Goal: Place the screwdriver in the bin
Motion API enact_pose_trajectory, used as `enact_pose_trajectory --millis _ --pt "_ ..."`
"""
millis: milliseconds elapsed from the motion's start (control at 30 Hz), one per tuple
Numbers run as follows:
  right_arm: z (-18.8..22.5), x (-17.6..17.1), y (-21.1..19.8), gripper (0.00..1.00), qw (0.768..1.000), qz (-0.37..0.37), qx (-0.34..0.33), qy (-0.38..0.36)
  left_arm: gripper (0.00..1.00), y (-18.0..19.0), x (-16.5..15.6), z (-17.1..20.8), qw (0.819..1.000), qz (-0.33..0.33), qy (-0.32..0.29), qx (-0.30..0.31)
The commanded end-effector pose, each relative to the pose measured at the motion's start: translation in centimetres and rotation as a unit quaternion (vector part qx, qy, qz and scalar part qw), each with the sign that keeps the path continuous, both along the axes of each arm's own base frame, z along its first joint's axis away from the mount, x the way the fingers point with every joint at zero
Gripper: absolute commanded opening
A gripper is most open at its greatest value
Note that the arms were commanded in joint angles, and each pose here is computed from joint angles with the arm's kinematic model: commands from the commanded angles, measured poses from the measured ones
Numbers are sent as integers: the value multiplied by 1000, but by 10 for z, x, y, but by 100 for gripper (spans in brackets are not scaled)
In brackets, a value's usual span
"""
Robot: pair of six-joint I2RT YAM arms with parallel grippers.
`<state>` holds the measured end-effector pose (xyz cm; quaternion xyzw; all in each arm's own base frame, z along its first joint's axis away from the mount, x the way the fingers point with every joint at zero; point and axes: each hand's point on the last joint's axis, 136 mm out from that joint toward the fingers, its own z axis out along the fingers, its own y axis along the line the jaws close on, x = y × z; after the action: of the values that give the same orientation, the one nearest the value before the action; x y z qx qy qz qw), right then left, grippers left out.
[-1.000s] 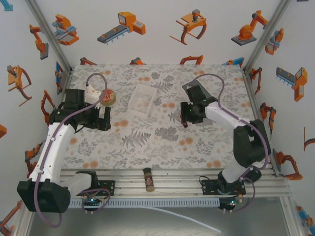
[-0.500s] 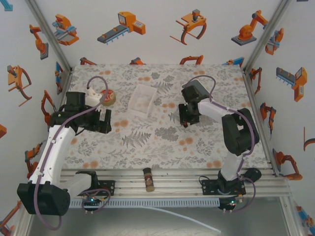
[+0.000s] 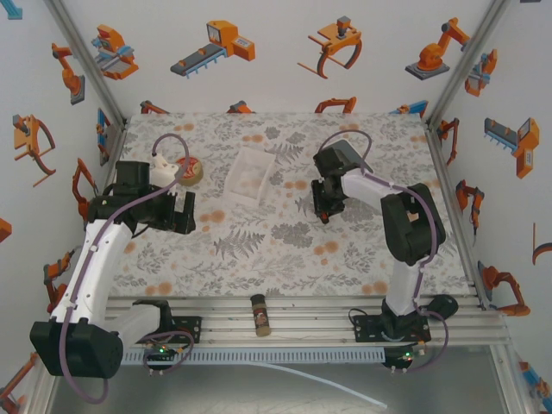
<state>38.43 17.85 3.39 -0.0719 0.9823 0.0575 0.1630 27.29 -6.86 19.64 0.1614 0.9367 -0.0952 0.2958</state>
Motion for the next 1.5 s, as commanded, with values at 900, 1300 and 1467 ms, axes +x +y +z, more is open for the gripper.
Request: enact_pose_trajectory --millis 900,1300,1467 --pt "112 -15 7 17 996 21 46 -79 97 -2 -4 7 1000 3 -12 -13" --pt "196 4 73 16 983 66 95 -143 97 -4 0 16 999 7 -22 -29" --pt "207 20 123 16 977 87 114 -156 97 -4 1 22 999 11 -25 -36"
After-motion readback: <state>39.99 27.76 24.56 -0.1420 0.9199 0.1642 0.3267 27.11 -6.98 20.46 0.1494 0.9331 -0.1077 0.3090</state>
